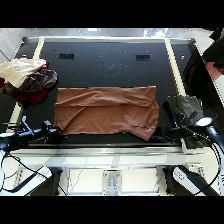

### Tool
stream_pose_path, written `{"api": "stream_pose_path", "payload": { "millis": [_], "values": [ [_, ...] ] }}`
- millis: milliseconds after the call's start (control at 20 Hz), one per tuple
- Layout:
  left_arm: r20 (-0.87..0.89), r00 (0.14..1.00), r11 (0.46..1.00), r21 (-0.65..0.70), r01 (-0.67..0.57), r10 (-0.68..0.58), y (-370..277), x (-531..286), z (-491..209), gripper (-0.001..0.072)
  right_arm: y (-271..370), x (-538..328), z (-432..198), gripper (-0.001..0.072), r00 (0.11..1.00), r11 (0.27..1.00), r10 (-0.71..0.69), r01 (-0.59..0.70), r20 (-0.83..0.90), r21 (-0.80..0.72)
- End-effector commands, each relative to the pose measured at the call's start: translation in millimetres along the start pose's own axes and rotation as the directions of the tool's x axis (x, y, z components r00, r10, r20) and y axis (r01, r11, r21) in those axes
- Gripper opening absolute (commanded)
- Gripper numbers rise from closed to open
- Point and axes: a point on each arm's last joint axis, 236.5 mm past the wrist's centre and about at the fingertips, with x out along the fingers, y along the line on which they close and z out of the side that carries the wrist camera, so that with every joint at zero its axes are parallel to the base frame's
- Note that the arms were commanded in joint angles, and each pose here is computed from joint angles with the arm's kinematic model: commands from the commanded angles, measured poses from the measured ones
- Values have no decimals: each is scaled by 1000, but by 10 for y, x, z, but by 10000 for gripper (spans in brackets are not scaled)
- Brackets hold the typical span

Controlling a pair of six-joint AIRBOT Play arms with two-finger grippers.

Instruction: Fold the shirts.

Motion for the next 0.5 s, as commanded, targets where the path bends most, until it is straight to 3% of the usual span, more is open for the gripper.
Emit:
{"api": "stream_pose_path", "payload": {
  "millis": [0, 350, 400, 450],
  "values": [
    [-1, 1000, 1000, 1, 0, 0, 0, 2, -4, 13, 63, 190, 62, 395, 995, 994, 96, -97, 17, 47],
    [-4, 1000, 1000, 1, 2, -2, -4, 2, -12, 13, 58, 479, 31, 378, 998, 999, 49, -49, -38, -6],
    [-4, 1000, 1000, 1, 2, -2, -5, 1, -10, 13, 132, 523, 33, 299, 998, 998, 57, -58, -37, -39],
    [-5, 1000, 1000, 2, 4, -4, -13, -3, -7, 14, 267, 546, 25, 45, 995, 992, 94, -97, -40, -79]
  ]
}}
